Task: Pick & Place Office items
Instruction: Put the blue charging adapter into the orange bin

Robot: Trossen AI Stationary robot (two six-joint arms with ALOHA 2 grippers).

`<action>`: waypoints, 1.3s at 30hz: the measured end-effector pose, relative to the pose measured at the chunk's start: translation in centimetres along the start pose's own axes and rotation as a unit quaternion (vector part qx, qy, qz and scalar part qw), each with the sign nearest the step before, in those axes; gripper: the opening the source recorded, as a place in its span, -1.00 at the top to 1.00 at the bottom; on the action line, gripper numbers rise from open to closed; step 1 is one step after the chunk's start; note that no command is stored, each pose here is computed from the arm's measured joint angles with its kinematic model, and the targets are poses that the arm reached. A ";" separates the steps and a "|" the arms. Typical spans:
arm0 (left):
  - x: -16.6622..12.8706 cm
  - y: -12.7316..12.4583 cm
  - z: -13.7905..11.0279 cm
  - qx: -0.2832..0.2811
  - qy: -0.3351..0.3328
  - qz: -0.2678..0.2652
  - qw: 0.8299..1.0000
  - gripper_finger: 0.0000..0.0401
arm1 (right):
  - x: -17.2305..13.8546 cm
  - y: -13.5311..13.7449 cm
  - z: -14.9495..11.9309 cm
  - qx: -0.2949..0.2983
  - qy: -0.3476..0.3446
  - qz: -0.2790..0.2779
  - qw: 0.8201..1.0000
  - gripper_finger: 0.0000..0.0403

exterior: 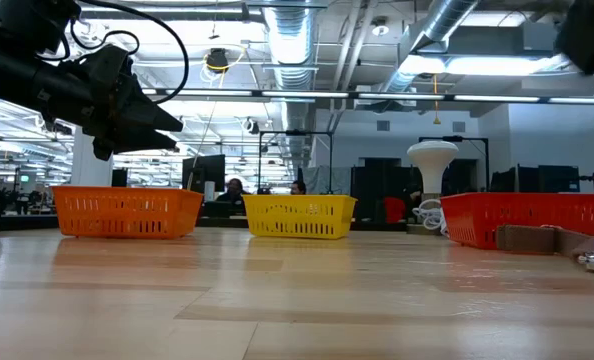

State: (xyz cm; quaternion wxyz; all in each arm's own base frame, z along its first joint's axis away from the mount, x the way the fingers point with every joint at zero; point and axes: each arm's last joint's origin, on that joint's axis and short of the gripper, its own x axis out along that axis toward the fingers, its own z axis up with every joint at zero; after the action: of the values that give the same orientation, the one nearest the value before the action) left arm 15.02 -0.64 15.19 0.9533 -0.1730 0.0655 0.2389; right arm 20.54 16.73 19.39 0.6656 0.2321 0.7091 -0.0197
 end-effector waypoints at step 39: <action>0.0 0.0 0.1 -0.004 -0.005 -0.002 1.000 -0.04 | 1.1 2.3 -3.3 -0.039 -0.067 -0.009 0.997 -0.12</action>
State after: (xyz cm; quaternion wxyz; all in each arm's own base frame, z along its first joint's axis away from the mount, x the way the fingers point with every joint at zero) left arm 15.04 -0.65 15.29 0.9534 -0.1755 0.0597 0.2380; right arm 18.24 20.26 19.37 0.7198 0.1971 0.6655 -0.0134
